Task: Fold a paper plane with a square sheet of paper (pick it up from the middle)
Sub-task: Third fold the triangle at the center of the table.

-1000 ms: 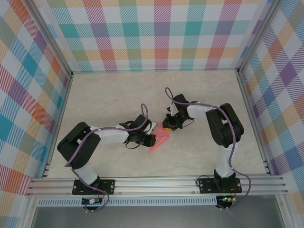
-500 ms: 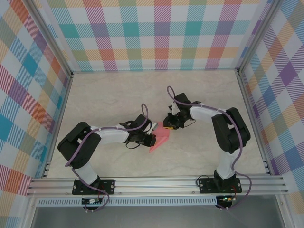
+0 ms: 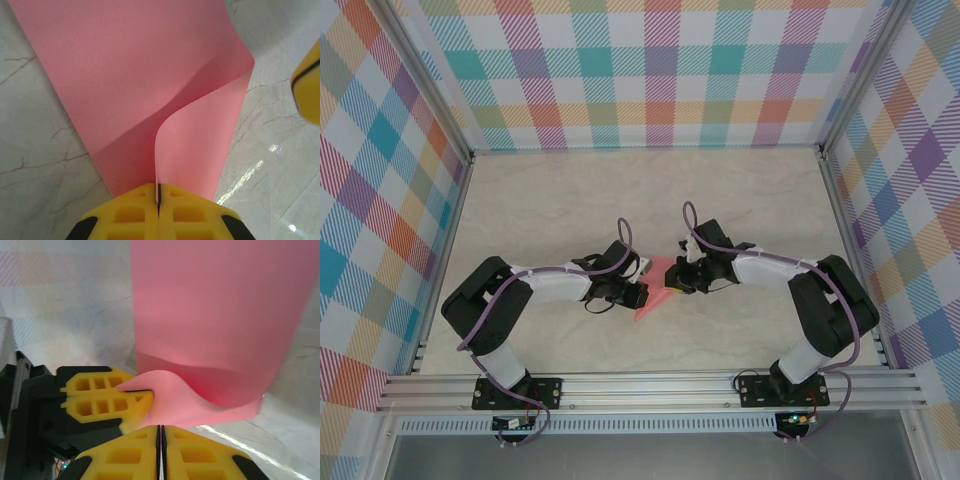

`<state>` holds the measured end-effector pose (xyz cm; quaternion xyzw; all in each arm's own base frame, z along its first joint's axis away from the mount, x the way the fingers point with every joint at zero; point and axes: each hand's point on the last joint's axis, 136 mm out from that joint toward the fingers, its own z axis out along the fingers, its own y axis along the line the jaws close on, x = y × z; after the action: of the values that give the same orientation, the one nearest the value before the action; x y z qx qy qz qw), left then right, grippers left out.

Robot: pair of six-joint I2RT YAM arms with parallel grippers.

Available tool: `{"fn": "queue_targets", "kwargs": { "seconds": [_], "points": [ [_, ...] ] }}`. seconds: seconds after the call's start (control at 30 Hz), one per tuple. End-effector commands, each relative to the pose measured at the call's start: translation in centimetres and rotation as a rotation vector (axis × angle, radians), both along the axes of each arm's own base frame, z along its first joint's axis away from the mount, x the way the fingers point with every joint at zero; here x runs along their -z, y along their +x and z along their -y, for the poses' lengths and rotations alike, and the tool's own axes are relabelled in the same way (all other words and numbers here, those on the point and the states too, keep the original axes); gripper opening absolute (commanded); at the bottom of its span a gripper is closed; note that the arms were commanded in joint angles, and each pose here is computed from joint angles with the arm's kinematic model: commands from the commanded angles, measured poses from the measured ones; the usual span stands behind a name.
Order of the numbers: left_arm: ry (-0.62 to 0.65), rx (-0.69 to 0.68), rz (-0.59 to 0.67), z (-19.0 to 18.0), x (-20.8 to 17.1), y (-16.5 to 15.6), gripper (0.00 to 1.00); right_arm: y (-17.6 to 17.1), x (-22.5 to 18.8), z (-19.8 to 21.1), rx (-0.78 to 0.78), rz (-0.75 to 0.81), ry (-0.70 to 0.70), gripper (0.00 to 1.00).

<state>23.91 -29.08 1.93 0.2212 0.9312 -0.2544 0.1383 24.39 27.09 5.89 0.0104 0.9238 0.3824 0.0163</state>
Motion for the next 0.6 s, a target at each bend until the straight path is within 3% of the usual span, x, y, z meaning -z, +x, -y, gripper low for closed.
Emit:
{"fn": "queue_targets", "kwargs": {
  "seconds": [0.0,0.57],
  "points": [
    [0.072,0.005,-0.037,-1.4,2.2,-0.6,0.03,0.2,-0.1,-1.4,-0.007,-0.01,0.044,0.12],
    [0.08,0.006,-0.043,-1.5,2.3,-0.6,0.02,-0.8,3.9,-0.9,-0.044,-0.082,-0.074,0.13]
  ]
}}
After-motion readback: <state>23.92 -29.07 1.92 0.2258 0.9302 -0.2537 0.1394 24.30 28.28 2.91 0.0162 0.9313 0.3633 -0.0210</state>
